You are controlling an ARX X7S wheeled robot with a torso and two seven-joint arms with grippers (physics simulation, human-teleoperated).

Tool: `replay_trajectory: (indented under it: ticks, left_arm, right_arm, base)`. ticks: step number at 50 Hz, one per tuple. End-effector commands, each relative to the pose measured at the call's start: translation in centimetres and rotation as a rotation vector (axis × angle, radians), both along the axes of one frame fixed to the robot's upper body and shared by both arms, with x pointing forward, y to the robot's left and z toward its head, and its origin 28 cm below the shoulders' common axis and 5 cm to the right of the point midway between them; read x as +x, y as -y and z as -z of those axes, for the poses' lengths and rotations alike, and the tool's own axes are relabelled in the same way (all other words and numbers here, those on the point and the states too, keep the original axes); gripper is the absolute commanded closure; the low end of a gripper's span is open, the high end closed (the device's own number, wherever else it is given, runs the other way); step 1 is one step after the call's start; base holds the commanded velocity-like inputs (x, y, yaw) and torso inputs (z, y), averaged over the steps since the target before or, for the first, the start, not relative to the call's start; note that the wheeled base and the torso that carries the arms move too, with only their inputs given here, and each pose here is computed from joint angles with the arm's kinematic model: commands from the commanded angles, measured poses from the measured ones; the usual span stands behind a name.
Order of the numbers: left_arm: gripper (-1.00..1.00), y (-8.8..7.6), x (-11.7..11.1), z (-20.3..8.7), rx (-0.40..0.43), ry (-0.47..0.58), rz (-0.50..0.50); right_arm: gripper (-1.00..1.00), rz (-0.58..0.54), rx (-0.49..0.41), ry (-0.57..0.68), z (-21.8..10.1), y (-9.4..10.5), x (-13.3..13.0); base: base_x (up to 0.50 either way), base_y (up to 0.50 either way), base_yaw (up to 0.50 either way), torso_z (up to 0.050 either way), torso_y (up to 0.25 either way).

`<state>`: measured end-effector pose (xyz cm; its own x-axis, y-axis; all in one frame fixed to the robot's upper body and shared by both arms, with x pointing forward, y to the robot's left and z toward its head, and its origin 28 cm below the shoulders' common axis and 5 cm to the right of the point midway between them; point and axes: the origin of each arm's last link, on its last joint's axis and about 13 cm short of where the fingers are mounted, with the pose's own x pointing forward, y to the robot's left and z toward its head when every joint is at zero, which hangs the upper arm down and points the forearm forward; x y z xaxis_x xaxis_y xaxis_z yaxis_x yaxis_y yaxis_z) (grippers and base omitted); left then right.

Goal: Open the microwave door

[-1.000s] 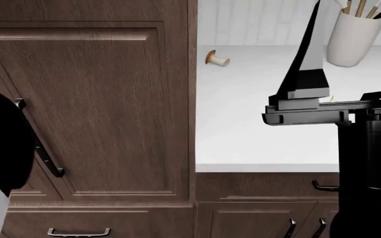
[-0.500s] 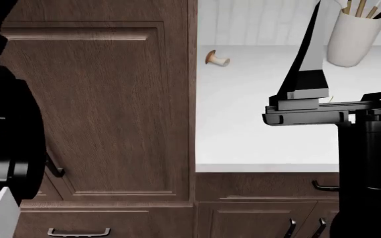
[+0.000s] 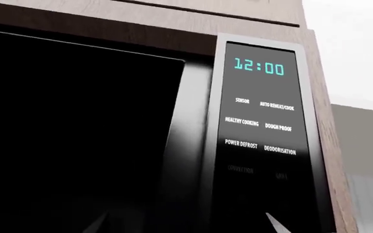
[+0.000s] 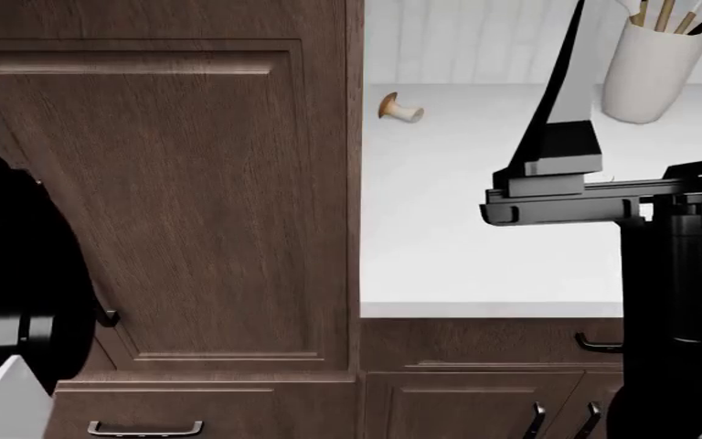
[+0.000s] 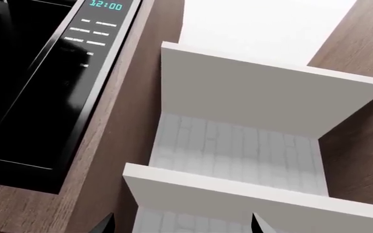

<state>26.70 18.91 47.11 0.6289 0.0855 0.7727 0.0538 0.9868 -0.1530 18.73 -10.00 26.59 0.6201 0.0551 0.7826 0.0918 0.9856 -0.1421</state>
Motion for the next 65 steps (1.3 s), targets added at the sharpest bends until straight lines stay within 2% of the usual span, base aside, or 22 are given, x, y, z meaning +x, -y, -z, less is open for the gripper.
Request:
replay_trajectory:
  ticks: [1,7,18,35,55,65]
  left_arm:
    - [-1.0,-1.8,-0.2,0.3,-0.171,0.034,-0.033]
    - [-1.0,-2.7,-0.5,0.7,-0.246,0.045,-0.041]
    - [-1.0,-3.8,-1.5,1.1,-0.308,0.071,-0.072]
    - [-1.0,-5.2,-3.1,2.7,-0.31,0.094,-0.19]
    - [-1.0,-6.5,-7.9,3.8,-0.268,0.135,-0.256]
    - [-1.0,-8.1,-10.2,4.3,-0.249,0.145,-0.341]
  right_arm:
    - [-1.0,-0.001,-0.003,0.001,-0.1,0.0,0.0]
    - [-1.0,-0.001,-0.005,0.0,-0.1,0.0,0.0]
    - [-1.0,-0.003,-0.005,0.001,-0.1,-0.1,0.0]
    - [-1.0,-0.006,0.005,-0.002,0.2,0.0,0.0]
    - [-1.0,-0.016,0.011,0.002,0.1,0.1,0.0]
    - [-1.0,-0.028,0.015,-0.001,0.2,0.0,0.0]
  base:
    - [0.0,0.0,0.0,0.0,0.0]
    - [0.0,0.0,0.0,0.0,0.0]
    - [0.0,0.0,0.0,0.0,0.0]
    - [0.0,0.0,0.0,0.0,0.0]
    - [0.0,0.0,0.0,0.0,0.0]
    - [0.0,0.0,0.0,0.0,0.0]
